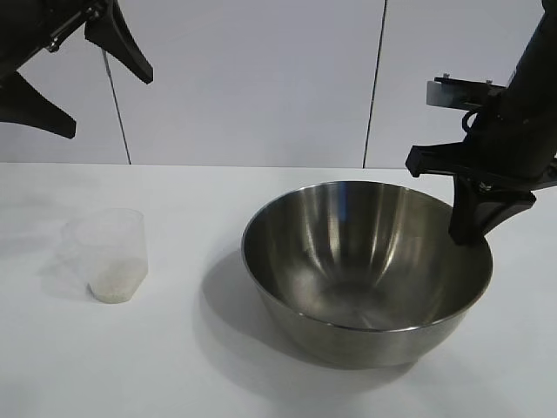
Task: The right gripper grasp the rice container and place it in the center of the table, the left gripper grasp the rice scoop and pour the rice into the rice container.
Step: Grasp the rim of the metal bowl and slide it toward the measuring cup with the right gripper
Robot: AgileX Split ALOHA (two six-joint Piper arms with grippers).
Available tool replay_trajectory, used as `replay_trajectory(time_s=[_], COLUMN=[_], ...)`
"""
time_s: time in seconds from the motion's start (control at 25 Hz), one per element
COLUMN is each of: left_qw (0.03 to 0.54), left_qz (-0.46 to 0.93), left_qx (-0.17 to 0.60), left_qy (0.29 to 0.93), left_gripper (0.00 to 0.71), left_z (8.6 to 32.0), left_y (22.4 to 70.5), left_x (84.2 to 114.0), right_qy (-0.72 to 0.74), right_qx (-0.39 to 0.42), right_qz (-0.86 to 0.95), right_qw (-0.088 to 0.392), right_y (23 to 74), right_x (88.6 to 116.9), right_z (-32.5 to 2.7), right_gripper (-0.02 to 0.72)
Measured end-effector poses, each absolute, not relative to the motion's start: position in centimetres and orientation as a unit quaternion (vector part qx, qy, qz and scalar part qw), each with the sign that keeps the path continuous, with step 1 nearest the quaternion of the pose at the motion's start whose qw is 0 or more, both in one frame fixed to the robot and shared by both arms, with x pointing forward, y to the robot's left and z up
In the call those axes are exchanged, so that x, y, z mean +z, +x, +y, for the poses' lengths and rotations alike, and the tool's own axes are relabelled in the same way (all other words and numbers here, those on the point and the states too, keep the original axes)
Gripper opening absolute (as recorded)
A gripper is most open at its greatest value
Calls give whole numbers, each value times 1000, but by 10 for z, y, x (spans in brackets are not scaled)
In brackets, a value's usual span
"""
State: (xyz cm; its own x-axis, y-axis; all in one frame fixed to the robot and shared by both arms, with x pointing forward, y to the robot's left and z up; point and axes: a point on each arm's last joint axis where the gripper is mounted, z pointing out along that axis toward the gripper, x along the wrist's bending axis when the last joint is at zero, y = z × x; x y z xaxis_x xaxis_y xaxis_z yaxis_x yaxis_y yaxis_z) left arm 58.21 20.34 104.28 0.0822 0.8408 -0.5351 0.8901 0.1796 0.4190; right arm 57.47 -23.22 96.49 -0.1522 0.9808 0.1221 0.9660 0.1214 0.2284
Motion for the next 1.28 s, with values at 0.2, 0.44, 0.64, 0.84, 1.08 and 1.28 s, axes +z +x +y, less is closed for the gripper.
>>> replay_trajectory(time_s=[0.2,0.44,0.64,0.84,1.08,1.28], left_qw=[361,361,361,362,363,364], left_qz=[675,675,675,675,676,676], left_qx=[-31,-31,-30,-27,-26,-25], left_qy=[642,643,643,642,641,640], left_gripper=[694,694,694,694,694,694], left_z=[204,204,204,204,204,204], left_y=[582,582,582,583,583,583], left_x=[1042,1042,1042,1043,1043,1043], right_qy=[650,655,670,684,667,664], right_qx=[141,165,181,202,234,251], right_qz=[746,738,720,699,705,702], right_qw=[16,-3,-12,-41,-58,-63], right_y=[575,577,580,573,569,570], right_x=[965,967,967,957,951,953], right_z=[-229,-234,-257,-276,-278,-276], right_gripper=[10,10,10,10,13,16])
